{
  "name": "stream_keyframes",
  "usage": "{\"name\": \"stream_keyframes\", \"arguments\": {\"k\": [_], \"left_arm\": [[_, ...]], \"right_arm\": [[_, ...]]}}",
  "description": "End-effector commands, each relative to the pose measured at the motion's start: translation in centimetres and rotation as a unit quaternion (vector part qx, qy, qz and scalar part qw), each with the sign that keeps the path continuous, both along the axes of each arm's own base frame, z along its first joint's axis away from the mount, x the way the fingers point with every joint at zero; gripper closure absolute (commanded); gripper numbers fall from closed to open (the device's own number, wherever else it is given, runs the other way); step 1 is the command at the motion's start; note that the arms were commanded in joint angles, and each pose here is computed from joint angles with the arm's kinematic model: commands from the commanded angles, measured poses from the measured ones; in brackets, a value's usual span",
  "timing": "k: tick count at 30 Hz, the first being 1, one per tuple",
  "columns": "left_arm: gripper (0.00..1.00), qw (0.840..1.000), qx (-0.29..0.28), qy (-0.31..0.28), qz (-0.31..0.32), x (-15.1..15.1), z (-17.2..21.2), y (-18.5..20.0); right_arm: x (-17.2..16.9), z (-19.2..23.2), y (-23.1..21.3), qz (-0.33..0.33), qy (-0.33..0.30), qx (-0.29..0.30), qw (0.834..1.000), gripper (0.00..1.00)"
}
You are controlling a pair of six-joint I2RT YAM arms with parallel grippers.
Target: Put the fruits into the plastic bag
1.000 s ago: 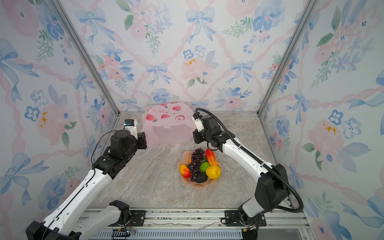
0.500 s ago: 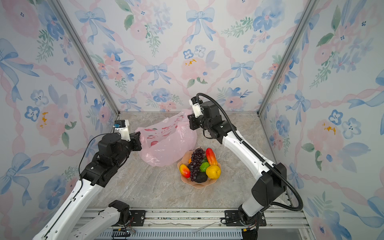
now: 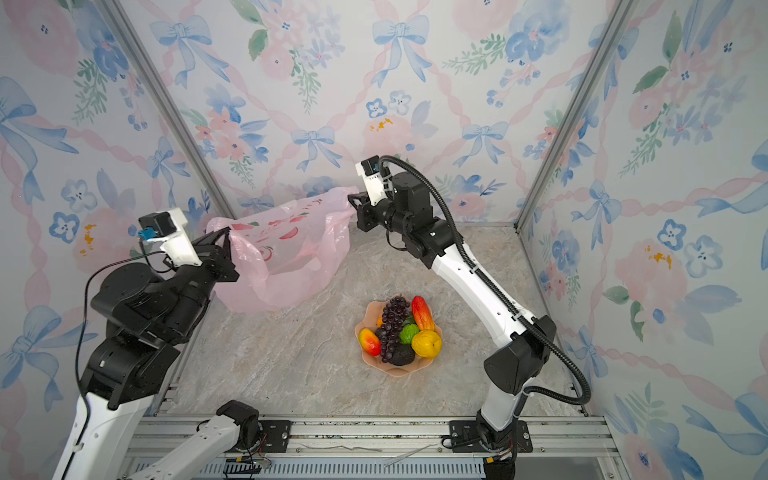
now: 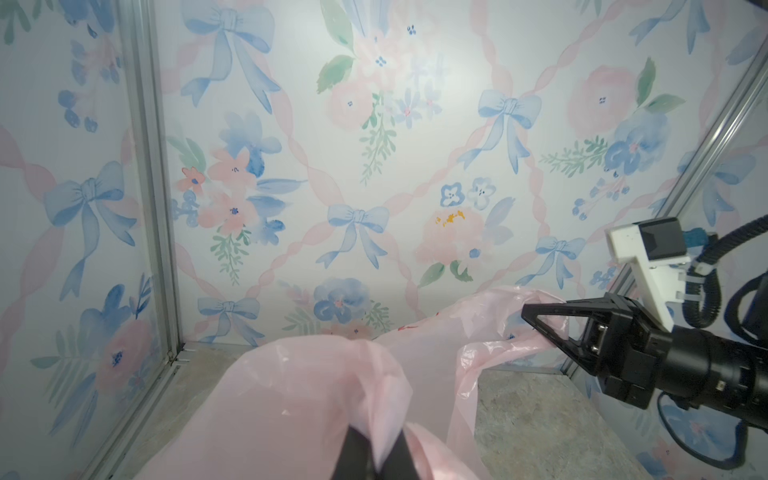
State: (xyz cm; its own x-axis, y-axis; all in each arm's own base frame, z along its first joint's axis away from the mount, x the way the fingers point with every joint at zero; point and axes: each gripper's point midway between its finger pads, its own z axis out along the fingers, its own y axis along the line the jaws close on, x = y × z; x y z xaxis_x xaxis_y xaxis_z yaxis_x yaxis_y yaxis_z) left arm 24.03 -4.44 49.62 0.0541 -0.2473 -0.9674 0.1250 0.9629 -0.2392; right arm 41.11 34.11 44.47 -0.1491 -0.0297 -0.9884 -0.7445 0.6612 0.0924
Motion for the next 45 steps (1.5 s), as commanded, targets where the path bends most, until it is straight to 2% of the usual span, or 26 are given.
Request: {"name": "stream_keyframes", "arguments": {"k": [1, 6, 9, 12, 16, 23, 31, 33, 38, 45], "left_arm": [[1.00, 0.999, 0.001, 0.043, -0.001, 0.2, -4.5, 0.0], [1.00, 0.985, -0.060, 0.159, -0.036, 0.8, -16.7, -1.8], [1.00, 0.974, -0.089, 0.203, -0.042, 0.4, -22.1, -2.4], [1.00, 0.968, -0.100, 0.227, -0.042, -0.1, -25.1, -2.6], [1.00, 0.957, -0.115, 0.262, -0.045, -0.3, -28.0, -3.3], [1.00, 0.952, -0.102, 0.284, -0.046, 0.2, -28.8, -4.4], [1.00, 0.945, -0.115, 0.294, -0.089, 0.2, -28.5, -7.3], [1.00, 0.944, -0.119, 0.292, -0.098, 0.0, -28.2, -7.9], [1.00, 0.939, -0.126, 0.295, -0.121, -0.2, -27.9, -9.6], [1.00, 0.934, -0.108, 0.305, -0.149, -0.1, -27.9, -12.3]], "right_arm": [[0.7, -2.2, -0.9, 0.001, -0.001, -0.006, 1.000, 1.00], [3.2, -12.7, -2.2, -0.018, 0.087, -0.072, 0.993, 1.00], [3.6, -17.9, -3.0, -0.030, 0.132, -0.118, 0.984, 1.00], [3.9, -20.6, -4.0, -0.045, 0.154, -0.139, 0.977, 1.00], [4.1, -22.5, -5.2, -0.058, 0.176, -0.137, 0.973, 1.00], [3.8, -23.4, -5.8, -0.059, 0.187, -0.147, 0.970, 1.00], [4.5, -23.6, -8.3, -0.091, 0.206, -0.139, 0.964, 1.00], [4.7, -23.6, -9.1, -0.101, 0.212, -0.134, 0.963, 0.95], [4.7, -23.8, -11.4, -0.122, 0.238, -0.110, 0.957, 0.69], [3.9, -23.3, -13.8, -0.136, 0.262, -0.079, 0.952, 0.49]]}}
